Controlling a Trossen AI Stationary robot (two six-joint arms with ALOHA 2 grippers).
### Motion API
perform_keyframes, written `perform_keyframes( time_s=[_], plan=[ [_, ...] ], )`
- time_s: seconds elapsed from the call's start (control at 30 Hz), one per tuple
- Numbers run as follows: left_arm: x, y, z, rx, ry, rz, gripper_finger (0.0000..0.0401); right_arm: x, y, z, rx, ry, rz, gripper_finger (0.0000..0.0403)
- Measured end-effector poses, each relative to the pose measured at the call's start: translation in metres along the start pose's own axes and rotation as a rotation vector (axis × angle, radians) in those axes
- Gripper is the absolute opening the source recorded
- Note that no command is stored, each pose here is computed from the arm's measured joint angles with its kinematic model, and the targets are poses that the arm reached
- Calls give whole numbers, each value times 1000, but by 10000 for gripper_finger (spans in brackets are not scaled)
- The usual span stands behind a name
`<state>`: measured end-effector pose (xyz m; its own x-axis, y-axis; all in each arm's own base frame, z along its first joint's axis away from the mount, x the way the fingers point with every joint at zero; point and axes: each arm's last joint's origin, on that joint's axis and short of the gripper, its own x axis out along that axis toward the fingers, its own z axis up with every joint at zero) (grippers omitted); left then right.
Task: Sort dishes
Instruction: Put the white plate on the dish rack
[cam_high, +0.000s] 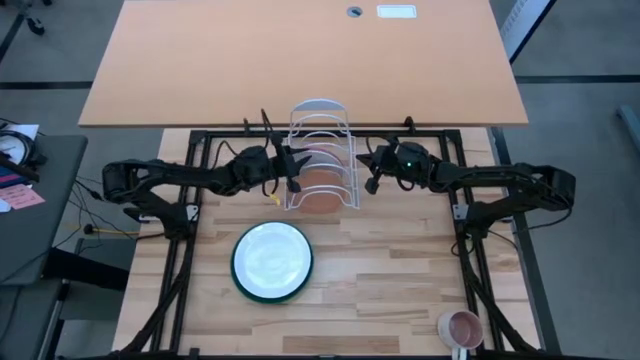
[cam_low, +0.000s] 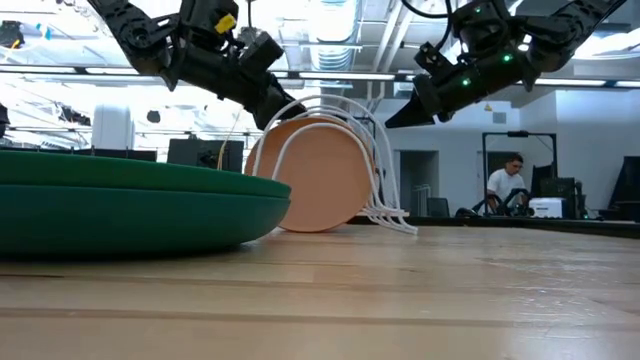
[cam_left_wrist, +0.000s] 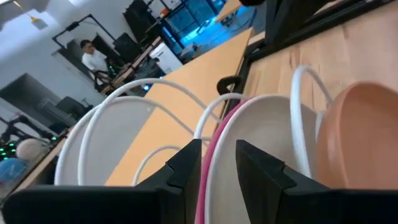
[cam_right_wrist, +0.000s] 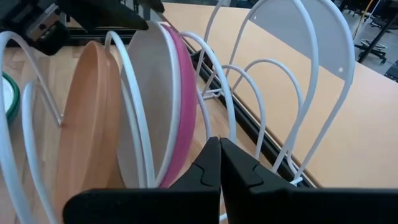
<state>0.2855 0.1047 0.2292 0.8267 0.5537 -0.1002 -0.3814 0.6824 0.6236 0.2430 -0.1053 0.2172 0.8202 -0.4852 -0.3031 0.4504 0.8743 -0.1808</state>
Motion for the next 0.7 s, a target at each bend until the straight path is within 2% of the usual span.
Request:
perform_keyframes(
  time_s=[0.3, 0.47, 0.57, 0.7],
  plan=[
    [-15, 7, 18, 15, -25, 45, 94, 0, 0, -2, -6, 24, 4, 4],
    [-35, 18, 25, 54, 73, 94, 94, 0, 0, -2, -2, 25, 4, 4],
    [-49, 28, 18, 39, 170, 37, 93, 0, 1, -4, -4, 37, 7, 4],
    [-60, 43, 4, -92, 237, -31, 93, 0, 1, -5, 9, 46, 8, 4]
  ],
)
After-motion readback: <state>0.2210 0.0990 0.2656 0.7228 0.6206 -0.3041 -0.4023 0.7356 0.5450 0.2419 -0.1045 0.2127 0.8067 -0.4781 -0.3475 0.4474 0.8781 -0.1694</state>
